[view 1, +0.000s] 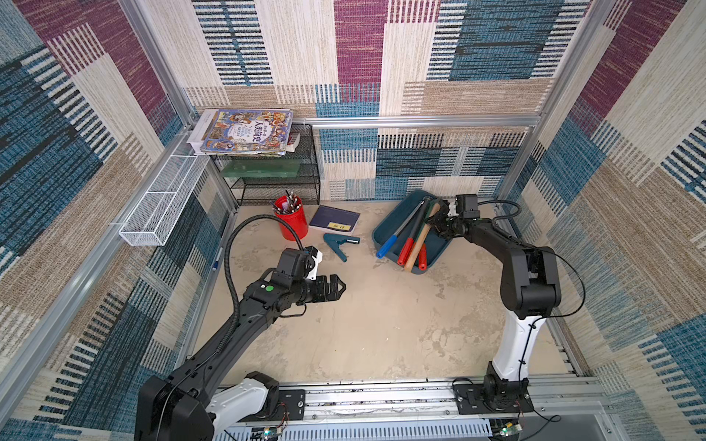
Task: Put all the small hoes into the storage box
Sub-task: Place the hoe in the storage box.
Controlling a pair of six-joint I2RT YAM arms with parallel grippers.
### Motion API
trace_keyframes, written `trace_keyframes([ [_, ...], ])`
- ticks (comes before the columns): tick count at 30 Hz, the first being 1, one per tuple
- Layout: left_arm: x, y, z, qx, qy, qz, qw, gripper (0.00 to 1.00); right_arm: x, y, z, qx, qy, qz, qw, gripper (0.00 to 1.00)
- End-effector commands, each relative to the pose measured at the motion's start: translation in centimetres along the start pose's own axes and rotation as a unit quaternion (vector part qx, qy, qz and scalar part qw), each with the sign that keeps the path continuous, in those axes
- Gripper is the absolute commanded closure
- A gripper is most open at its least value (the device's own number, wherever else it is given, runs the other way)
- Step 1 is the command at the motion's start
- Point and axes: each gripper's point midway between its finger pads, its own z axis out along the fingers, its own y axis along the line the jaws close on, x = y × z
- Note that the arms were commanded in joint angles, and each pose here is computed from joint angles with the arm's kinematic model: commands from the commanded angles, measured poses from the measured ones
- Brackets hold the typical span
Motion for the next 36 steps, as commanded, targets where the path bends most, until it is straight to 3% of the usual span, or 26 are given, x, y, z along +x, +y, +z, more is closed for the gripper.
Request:
trace_keyframes([
  [1,-0.2,-0.1,-0.1,-0.001,-0.004,0.006,1.0,0.02,-0.7,0.6,0.2,-0.013,-0.01,-0.001,1.0,0.94],
  [4,-0.3,0.0,-0.1,-0.003,-0.003,0.006,1.0,0.02,-0.7,0.4,0.3,-0.009,-0.011,0.001,1.0,0.86],
  [16,-0.2,0.1,-0.2,-0.006,-0.001,0.008,1.0,0.02,-0.7,-0.1,1.0,0.0,-0.006,0.001,1.0,0.74],
  [19,-0.1,0.1,-0.2,-0.008,-0.001,0.009,1.0,0.02,-0.7,-0.3,0.8,0.006,-0.008,0.001,1.0,0.64],
  [23,-0.1,0.2,-0.2,-0.009,-0.001,0.009,1.0,0.02,-0.9,0.0,0.4,0.008,-0.012,-0.004,1.0,0.59],
  [36,-0.1,0.4,-0.5,-0.018,-0.003,0.015,1.0,0.02,-1.0,0.4,-1.0,0.019,-0.023,-0.017,0.999,0.27],
])
